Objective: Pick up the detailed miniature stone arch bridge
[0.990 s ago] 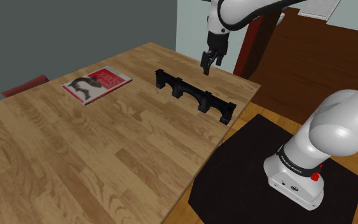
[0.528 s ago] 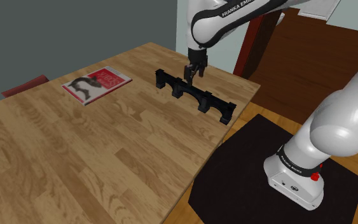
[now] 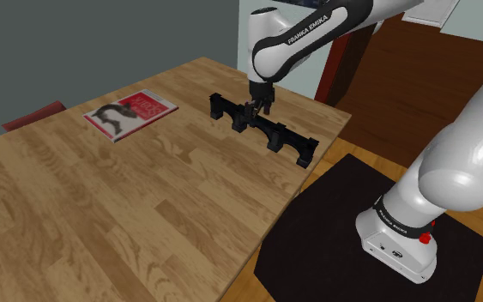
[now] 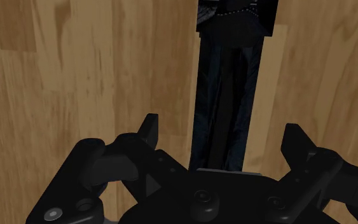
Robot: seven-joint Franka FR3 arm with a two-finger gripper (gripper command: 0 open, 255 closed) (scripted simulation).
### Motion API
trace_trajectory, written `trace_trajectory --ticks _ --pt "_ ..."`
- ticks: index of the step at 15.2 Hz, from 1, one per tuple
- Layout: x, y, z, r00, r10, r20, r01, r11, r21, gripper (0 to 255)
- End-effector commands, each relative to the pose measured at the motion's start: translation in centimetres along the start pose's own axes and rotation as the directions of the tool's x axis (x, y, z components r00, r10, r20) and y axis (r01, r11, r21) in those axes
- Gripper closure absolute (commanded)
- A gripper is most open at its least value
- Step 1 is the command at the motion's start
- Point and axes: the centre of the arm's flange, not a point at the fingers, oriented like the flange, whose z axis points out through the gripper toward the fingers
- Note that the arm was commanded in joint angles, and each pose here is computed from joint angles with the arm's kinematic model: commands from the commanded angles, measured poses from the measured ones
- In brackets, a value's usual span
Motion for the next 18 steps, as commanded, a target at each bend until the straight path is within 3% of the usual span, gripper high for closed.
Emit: trace_trajectory --ticks 1,2,3,12,18 --pt "0.2 0.1 0.8 1.0 0.0 -0.001 0.0 1.0 0.0 0" --pt "0.2 0.1 0.8 1.0 0.0 -0.001 0.0 1.0 0.0 0" --pt "0.2 0.1 0.8 1.0 0.0 0.0 0.0 1.0 0.0 255" --pt "0.2 0.1 0.8 1.0 0.0 -0.001 0.0 1.0 0.0 255" --pt "0.0 0.2 -2.4 1.0 0.0 -0.001 0.0 1.0 0.0 255"
